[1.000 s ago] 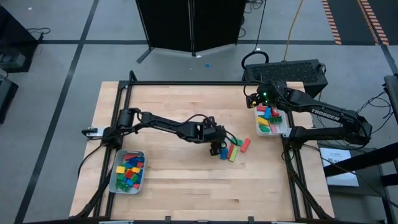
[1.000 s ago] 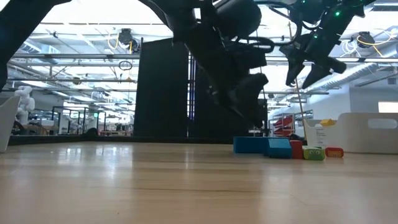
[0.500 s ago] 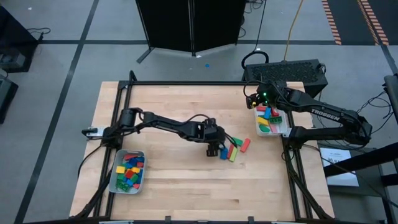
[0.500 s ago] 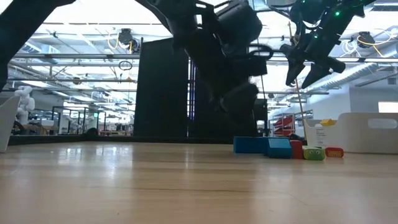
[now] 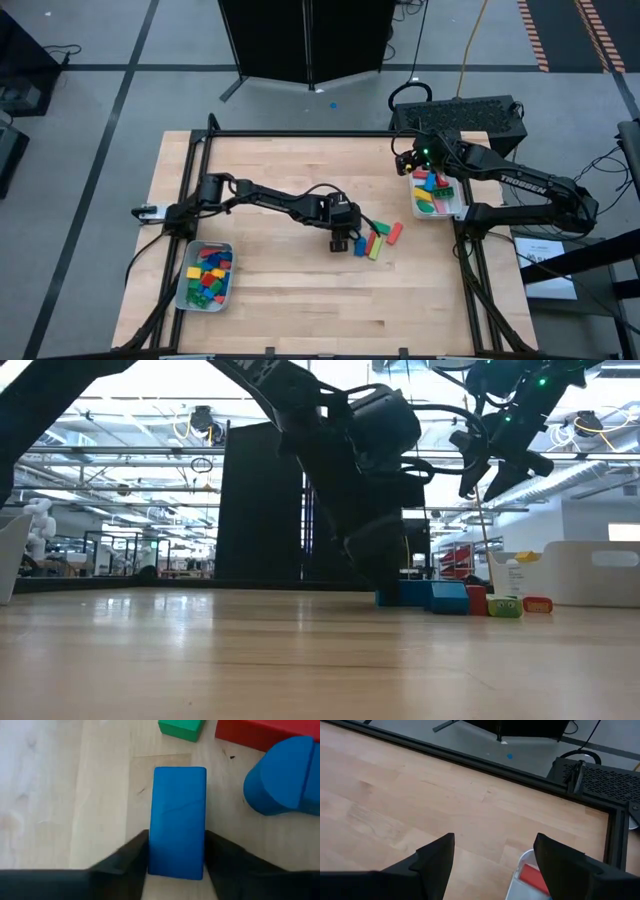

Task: Sort blocks by size
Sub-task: Put the blue block into the white bin

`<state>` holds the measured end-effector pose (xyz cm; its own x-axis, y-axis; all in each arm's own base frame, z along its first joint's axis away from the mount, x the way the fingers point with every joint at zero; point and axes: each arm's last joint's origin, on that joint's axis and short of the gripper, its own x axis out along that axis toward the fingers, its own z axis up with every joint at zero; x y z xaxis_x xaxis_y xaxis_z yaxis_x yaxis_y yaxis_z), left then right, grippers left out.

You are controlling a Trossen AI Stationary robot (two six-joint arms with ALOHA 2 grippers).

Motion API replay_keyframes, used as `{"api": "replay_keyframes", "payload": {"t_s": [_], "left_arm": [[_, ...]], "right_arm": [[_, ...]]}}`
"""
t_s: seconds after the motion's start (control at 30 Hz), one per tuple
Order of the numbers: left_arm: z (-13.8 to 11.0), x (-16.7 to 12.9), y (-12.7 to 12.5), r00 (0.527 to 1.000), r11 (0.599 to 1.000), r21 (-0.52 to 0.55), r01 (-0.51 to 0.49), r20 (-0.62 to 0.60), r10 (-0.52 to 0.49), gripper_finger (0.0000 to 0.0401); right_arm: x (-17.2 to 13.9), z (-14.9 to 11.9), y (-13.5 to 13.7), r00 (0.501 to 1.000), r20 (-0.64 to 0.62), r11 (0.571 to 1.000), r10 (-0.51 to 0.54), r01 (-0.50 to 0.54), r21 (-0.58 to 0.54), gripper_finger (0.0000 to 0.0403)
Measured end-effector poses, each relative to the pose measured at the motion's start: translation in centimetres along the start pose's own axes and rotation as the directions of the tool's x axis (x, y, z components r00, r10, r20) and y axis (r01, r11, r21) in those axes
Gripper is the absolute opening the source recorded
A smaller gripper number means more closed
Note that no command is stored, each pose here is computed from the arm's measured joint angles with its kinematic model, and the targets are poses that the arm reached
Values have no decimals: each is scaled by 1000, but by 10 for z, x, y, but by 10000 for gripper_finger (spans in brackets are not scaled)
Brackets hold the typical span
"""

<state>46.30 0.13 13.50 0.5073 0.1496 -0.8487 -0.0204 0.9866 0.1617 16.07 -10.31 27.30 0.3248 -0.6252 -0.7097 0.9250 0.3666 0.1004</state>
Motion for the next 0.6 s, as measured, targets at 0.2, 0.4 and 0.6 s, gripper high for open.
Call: {"api": "replay_keyframes", "payload": {"t_s": [0.2,0.4,0.6], "left_arm": [[0,2,0,1000,1000,-2,-1,5,1,118],[8,-19,4,999,997,-71,7,39,-4,118],[30,-83,24,982,987,-162,1,188,30,118]], "right_arm": [[0,0,0,1000,0,1000,0,0,-12,263],[0,2,2,1000,21,1000,19,-19,-12,263],[-1,13,10,986,99,990,138,-137,-16,263]]}}
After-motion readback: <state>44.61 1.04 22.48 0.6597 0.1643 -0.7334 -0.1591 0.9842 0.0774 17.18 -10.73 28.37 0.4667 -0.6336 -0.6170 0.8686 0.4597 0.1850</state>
